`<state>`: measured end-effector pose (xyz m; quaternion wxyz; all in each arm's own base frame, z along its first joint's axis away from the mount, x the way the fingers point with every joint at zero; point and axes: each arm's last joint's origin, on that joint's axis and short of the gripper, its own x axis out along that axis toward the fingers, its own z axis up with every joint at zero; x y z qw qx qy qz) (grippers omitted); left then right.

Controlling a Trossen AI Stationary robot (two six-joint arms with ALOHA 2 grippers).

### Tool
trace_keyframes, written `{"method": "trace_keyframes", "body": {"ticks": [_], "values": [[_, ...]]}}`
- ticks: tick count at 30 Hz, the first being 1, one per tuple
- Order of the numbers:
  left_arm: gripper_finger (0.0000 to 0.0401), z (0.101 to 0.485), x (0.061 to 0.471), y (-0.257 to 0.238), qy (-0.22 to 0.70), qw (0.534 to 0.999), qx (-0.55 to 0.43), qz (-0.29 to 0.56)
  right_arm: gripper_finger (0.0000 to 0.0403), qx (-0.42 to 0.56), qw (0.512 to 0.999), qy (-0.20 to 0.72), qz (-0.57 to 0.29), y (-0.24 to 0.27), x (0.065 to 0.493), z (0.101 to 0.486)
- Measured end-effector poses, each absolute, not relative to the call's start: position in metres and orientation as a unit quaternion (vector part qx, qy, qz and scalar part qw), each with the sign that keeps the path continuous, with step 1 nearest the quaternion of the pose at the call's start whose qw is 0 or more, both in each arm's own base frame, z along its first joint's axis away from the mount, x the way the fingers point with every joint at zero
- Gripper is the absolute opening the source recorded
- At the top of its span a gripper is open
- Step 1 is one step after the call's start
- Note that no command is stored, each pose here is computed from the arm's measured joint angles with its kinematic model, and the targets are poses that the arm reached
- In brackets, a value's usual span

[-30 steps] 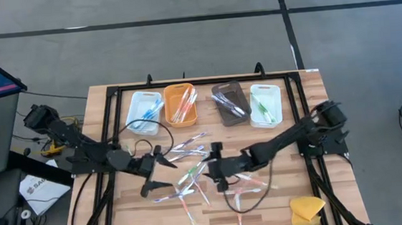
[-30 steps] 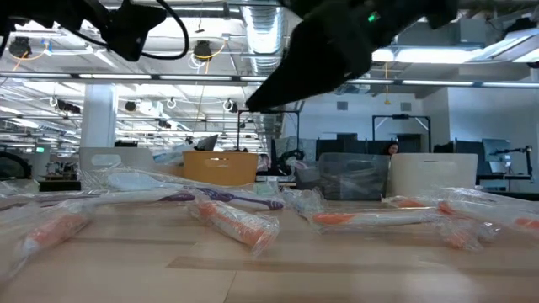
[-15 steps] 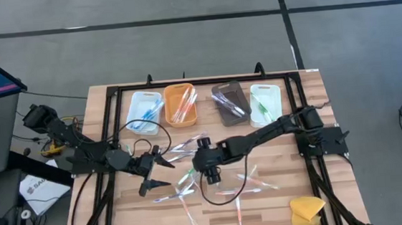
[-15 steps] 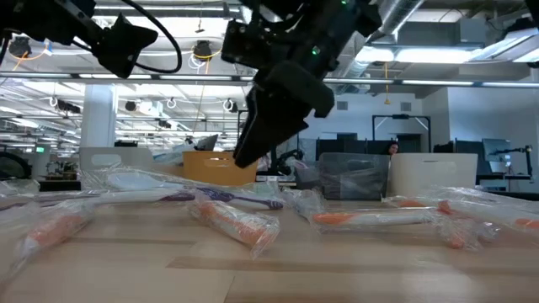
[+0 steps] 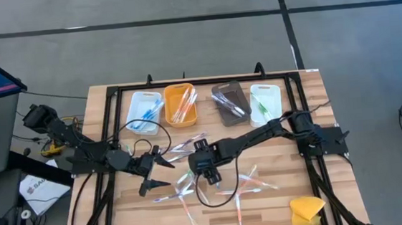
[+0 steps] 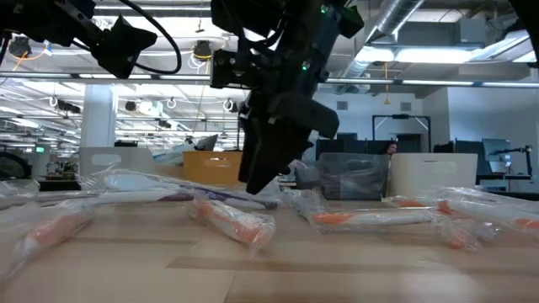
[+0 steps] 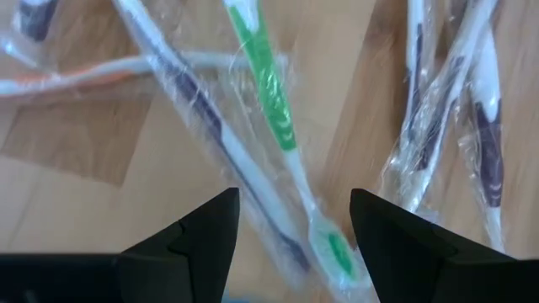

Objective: Pick & Place Toothbrushes
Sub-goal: Put the green toothbrush into right white the bin

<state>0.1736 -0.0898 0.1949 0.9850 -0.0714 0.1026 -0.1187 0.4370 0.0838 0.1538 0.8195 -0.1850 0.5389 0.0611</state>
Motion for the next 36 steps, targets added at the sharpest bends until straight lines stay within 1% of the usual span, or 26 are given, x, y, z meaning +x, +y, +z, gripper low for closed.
{"method": "trace_keyframes", "body": {"ticks": [7, 11, 17, 28, 36], "values": [[0.0301, 0.195, 0.174, -0.090, 0.103, 0.985, -0.071, -0.119, 0.0223, -0.201, 0.804, 0.555, 0.070, 0.079, 0.437, 0.167], [0.0301, 0.195, 0.174, -0.090, 0.103, 0.985, -0.070, -0.119, 0.0223, -0.199, 0.812, 0.545, 0.063, 0.071, 0.443, 0.174], [0.0301, 0.195, 0.174, -0.090, 0.104, 0.985, -0.070, -0.119, 0.0223, -0.203, 0.810, 0.547, 0.060, 0.062, 0.445, 0.174], [0.0301, 0.194, 0.174, -0.090, 0.107, 0.984, -0.082, -0.117, 0.0223, -0.233, 0.803, 0.541, 0.089, 0.080, 0.442, 0.173], [0.0301, 0.194, 0.174, -0.090, 0.107, 0.984, -0.083, -0.117, 0.0223, -0.245, 0.801, 0.540, 0.086, 0.073, 0.444, 0.173]]}}
